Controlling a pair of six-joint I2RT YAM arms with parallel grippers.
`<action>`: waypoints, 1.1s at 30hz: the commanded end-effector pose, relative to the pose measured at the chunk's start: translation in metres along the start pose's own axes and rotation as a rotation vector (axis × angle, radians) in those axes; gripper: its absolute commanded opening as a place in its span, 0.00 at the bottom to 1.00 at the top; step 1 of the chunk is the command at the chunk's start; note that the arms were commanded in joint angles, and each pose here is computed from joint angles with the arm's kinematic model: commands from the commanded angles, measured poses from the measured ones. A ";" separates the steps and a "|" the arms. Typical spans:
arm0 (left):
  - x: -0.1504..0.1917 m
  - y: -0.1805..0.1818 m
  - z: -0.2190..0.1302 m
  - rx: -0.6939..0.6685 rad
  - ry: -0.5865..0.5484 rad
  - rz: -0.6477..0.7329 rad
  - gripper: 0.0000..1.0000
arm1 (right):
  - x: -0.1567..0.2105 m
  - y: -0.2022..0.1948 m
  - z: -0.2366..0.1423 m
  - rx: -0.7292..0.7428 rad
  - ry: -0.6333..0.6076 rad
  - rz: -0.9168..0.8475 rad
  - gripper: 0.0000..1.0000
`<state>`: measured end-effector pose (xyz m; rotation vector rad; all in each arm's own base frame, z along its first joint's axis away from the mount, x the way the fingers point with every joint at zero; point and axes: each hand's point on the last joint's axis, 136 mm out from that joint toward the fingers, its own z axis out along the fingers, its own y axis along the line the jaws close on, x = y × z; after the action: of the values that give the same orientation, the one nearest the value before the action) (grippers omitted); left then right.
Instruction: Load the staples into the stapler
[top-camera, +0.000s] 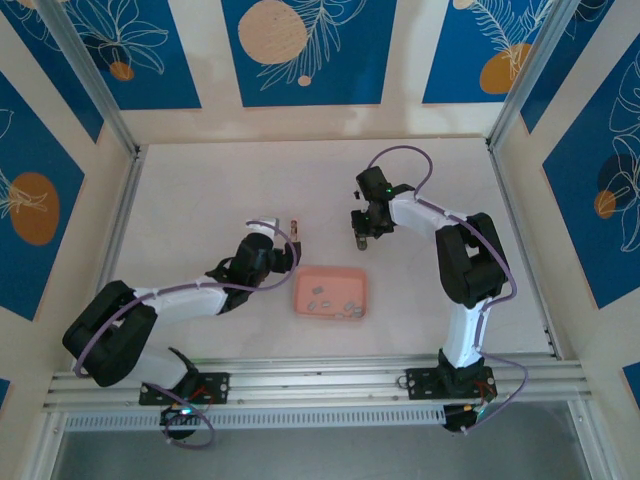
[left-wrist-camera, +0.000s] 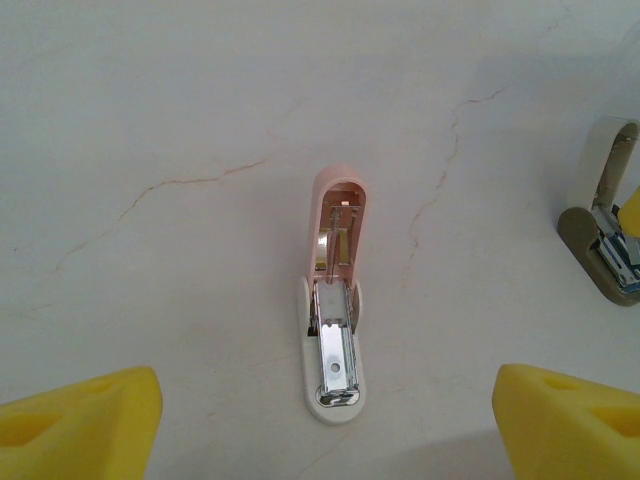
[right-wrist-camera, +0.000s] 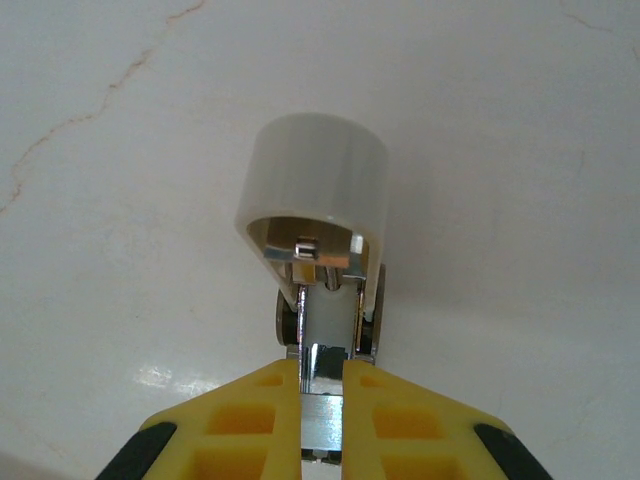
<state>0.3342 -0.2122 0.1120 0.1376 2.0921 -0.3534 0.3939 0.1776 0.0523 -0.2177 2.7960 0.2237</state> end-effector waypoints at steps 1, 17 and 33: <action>-0.006 -0.001 0.002 -0.003 -0.018 0.003 0.86 | -0.003 0.002 0.003 0.006 -0.001 -0.022 0.14; -0.006 -0.002 0.003 -0.001 -0.015 0.001 0.85 | 0.008 0.000 0.012 0.007 0.029 -0.012 0.13; -0.006 -0.004 0.003 0.008 -0.014 -0.002 0.85 | 0.015 -0.001 0.008 0.024 0.035 -0.007 0.21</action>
<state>0.3341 -0.2124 0.1099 0.1395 2.0974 -0.3509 0.3915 0.1781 0.0412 -0.2223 2.8107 0.2083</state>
